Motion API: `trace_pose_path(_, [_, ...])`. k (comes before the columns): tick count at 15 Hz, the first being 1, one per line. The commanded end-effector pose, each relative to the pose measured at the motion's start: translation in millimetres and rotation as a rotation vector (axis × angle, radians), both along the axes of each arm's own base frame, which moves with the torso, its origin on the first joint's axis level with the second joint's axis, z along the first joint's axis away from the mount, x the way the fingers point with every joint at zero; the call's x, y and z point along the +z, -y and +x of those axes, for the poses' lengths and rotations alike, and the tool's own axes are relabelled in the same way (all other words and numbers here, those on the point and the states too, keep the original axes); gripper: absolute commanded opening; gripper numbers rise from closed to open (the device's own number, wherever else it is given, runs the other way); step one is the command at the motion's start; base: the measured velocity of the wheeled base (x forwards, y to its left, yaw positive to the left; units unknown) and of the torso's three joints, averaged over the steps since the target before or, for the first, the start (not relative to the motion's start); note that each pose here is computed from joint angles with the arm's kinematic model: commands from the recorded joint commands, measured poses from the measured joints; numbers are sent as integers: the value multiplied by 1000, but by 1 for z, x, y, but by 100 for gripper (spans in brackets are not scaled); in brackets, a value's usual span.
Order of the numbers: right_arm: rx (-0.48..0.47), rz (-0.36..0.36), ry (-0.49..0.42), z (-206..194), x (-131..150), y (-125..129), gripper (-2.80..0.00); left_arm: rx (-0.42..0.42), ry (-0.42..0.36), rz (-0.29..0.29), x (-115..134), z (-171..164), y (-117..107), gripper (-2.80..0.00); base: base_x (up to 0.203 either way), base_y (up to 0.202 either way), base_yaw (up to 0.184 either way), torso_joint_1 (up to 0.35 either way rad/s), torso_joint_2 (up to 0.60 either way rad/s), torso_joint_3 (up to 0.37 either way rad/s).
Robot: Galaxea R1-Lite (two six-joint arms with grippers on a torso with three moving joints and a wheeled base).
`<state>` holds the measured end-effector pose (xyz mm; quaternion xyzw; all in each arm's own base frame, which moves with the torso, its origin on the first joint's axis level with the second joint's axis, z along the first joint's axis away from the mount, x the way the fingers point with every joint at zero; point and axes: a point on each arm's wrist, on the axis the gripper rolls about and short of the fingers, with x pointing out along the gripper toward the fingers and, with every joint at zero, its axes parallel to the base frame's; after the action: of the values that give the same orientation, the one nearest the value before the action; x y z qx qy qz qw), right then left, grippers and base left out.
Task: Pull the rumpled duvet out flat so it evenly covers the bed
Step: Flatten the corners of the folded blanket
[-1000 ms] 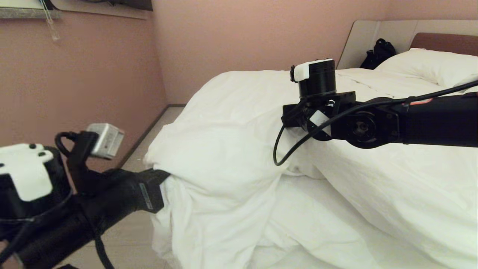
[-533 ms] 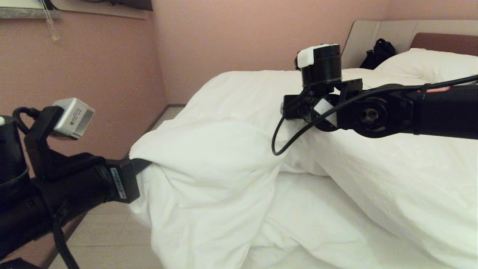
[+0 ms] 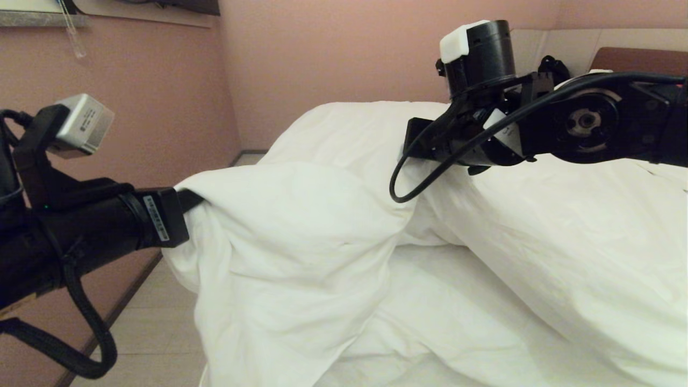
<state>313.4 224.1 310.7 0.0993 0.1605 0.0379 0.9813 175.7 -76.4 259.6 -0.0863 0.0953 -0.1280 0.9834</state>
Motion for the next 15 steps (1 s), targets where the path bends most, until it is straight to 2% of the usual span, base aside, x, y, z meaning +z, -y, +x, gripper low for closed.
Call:
trace_pose_path(1, [43,36,-124,-14,-4,3,-280,31,-2,-1,8,13,-1,-280,0,0,0,0,0,0])
trace_pose_path(4, [104,98,-139,-23,6,8,-280,64,-12,0,16,25,-4,-280,0,0,0,0,0,0])
trace_pose_path(6, [103,104,-134,-25,9,9,-280,68,-10,-3,21,27,-4,-280,0,0,0,0,0,0])
trace_pose_path(11, [102,169,-115,-31,24,27,-280,81,28,-18,34,30,-5,-280,0,0,0,0,0,0])
trace_pose_path(15, [79,194,-103,-31,30,37,-280,89,92,-45,53,28,-8,-280,0,0,0,0,0,0])
